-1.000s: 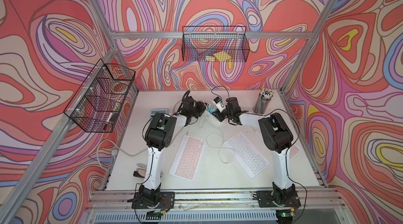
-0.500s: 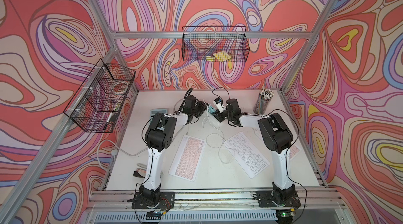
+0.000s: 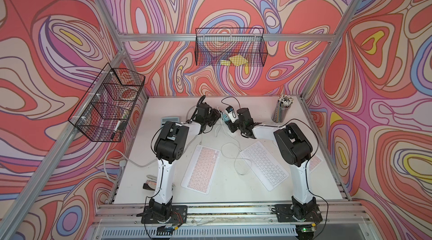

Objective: Unplug the wireless keyboard
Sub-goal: Remove the plug from the socket, then remove the power cord from the plug.

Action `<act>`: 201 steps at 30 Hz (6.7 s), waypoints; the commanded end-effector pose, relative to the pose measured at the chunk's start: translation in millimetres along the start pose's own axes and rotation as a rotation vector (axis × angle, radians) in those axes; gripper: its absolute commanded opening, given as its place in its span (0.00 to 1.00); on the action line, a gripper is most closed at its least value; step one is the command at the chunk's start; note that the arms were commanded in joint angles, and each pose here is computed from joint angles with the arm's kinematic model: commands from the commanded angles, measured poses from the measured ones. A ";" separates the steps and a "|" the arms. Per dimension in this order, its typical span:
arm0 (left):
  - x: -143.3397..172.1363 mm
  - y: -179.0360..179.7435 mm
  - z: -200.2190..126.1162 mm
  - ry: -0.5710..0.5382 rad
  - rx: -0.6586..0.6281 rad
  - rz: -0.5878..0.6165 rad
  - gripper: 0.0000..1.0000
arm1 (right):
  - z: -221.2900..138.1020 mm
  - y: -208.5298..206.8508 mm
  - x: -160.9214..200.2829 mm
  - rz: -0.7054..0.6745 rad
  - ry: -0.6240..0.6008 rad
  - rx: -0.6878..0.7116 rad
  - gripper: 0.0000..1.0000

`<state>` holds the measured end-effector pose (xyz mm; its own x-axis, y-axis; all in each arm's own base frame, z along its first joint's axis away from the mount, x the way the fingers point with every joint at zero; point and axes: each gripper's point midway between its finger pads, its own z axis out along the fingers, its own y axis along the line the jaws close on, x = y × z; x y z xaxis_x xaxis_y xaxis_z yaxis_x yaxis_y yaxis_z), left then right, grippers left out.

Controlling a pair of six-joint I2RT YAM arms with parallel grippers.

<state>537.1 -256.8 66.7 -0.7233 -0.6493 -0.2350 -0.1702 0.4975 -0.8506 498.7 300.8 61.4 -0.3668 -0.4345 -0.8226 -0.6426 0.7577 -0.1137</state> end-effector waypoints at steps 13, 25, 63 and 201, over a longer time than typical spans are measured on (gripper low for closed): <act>101.3 134.0 -10.4 0.271 -0.335 -0.122 0.44 | -27.4 22.5 -47.8 0.249 -0.209 -0.260 0.14; 99.6 144.8 -24.2 0.259 -0.401 -0.074 0.45 | -17.9 42.0 -41.3 0.139 -0.142 -0.165 0.15; 104.3 160.0 -46.3 0.247 -0.436 -0.106 0.46 | -24.6 62.6 -56.9 -0.027 -0.157 0.015 0.14; 93.8 -158.4 -144.6 0.264 0.709 0.408 0.63 | -202.1 25.5 -71.3 0.323 -0.372 -0.757 0.17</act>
<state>408.4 -315.4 219.3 -0.8401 -0.2781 -0.4658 0.4285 0.1864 -0.8841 378.0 252.6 215.9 -0.4606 -0.0067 -0.8876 -0.8458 0.3067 0.4366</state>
